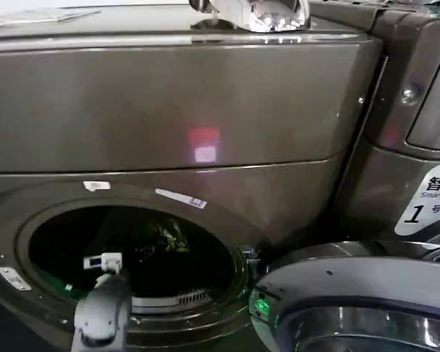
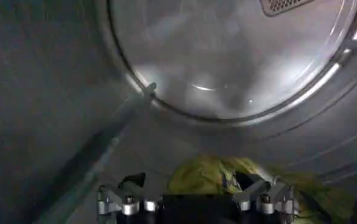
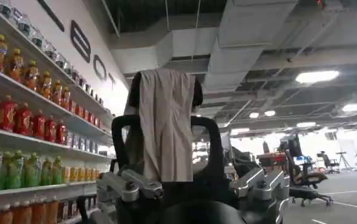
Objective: Grasp the clothes from the dryer.
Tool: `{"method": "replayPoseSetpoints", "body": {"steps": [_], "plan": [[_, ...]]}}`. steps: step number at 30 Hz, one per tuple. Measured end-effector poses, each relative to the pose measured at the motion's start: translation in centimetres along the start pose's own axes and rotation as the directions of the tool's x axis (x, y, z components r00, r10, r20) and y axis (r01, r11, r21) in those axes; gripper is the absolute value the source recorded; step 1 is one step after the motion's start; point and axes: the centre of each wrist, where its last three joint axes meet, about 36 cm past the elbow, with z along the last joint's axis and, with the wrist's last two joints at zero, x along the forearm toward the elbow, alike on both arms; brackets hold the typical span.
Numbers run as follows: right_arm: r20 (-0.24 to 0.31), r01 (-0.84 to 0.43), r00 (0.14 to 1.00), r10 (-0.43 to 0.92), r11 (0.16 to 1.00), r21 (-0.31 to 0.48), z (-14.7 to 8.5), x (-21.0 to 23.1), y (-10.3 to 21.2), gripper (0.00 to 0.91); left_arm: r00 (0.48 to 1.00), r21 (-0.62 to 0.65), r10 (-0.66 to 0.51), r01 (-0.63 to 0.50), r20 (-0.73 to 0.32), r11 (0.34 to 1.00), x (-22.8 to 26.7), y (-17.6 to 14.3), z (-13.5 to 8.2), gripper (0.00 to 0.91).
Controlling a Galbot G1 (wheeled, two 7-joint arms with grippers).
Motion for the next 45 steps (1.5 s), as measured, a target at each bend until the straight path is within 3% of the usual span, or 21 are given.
{"method": "replayPoseSetpoints", "body": {"steps": [5, 10, 16, 19, 25, 29, 35, 45], "plan": [[-0.002, 0.011, 1.0, -0.011, 1.0, 0.005, 0.1, 0.1, 0.3, 0.907, 0.999, -0.121, 0.033, -0.032, 0.005, 0.992, -2.0, 0.3, -0.2, 0.907], [0.002, 0.017, 1.0, -0.017, 1.0, 0.012, -0.1, 0.0, 0.4, 0.907, 0.99, -0.403, 0.132, -0.1, 0.053, 0.91, -3.1, 1.4, -0.8, 0.907], [-0.003, 0.022, 1.0, -0.022, 1.0, 0.021, 0.1, 0.1, 0.6, 0.907, 0.942, -0.687, 0.331, -0.279, -0.059, 0.671, -4.6, 2.2, -2.0, 0.907], [-0.003, 0.025, 1.0, -0.025, 0.999, 0.024, 0.2, 0.1, 0.7, 0.907, 0.907, -0.794, 0.394, -0.349, -0.152, 0.497, -5.4, 2.7, -2.8, 0.907], [-0.007, 0.031, 1.0, -0.031, 0.999, 0.023, 0.5, 0.2, 1.1, 0.907, 0.842, -0.87, 0.422, -0.449, -0.335, 0.206, -6.6, 3.8, -4.5, 0.907], [-0.008, 0.032, 0.999, -0.032, 0.999, 0.025, 0.7, 0.3, 1.3, 0.907, 0.812, -0.864, 0.406, -0.495, -0.419, 0.099, -7.2, 4.6, -5.2, 0.907], [-0.012, 0.036, 0.999, -0.036, 0.999, 0.025, 0.9, 0.5, 1.5, 0.907, 0.784, -0.838, 0.366, -0.546, -0.501, 0.023, -8.0, 5.4, -6.1, 0.907], [-0.013, 0.049, 0.999, -0.048, 0.998, 0.03, 1.1, 0.9, 1.9, 0.907, 0.781, -0.818, 0.33, -0.573, -0.531, 0.041, -9.3, 6.1, -7.2, 0.907]]}}
